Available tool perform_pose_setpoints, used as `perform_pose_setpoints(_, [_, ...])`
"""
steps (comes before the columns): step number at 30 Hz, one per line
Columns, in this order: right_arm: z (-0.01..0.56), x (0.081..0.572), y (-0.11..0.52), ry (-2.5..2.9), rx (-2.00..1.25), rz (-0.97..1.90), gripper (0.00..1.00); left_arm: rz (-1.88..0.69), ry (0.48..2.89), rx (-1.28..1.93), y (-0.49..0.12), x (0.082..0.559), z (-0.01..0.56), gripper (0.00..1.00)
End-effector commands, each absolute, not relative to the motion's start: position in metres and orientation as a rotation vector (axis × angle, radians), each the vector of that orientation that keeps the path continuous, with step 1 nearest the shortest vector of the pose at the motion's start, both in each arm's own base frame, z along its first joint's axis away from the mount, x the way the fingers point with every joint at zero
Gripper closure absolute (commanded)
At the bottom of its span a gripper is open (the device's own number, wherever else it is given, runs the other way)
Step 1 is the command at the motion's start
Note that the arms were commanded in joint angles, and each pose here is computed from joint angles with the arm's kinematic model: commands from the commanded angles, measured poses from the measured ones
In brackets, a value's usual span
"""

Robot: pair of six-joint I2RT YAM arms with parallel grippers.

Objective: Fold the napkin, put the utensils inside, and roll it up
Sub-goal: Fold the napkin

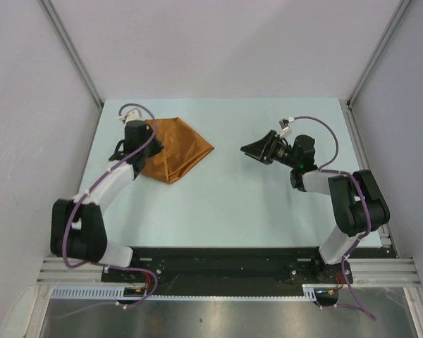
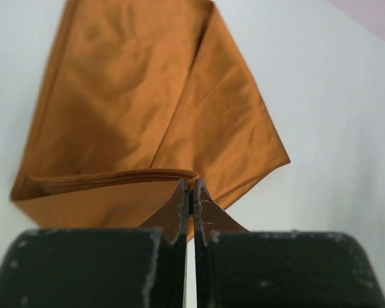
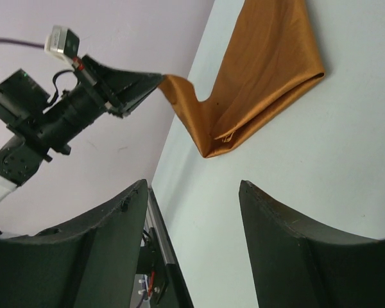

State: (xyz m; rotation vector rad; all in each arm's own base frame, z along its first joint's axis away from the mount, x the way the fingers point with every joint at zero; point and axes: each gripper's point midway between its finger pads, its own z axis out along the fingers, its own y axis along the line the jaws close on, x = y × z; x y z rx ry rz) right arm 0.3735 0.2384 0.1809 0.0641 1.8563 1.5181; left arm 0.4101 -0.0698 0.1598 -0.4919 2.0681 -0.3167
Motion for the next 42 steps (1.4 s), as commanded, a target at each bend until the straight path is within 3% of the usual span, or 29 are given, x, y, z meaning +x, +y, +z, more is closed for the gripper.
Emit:
perform_pose_setpoints(1, [0.184,0.369,0.237,1.847,0.025,1.503,0.36,-0.252,2.075,-0.297,-0.106,0.453,0.164,1.00])
perform_pose_setpoints(17, [0.173,0.363,0.234,1.907,0.029,1.475,0.36,-0.137,2.197,0.180,-0.203,0.501,0.098,1.00])
perform_pose_setpoints(42, [0.151,0.361,0.243,1.972,0.033,1.481,0.36,0.034,2.173,0.421,-0.240,0.500,0.076,1.00])
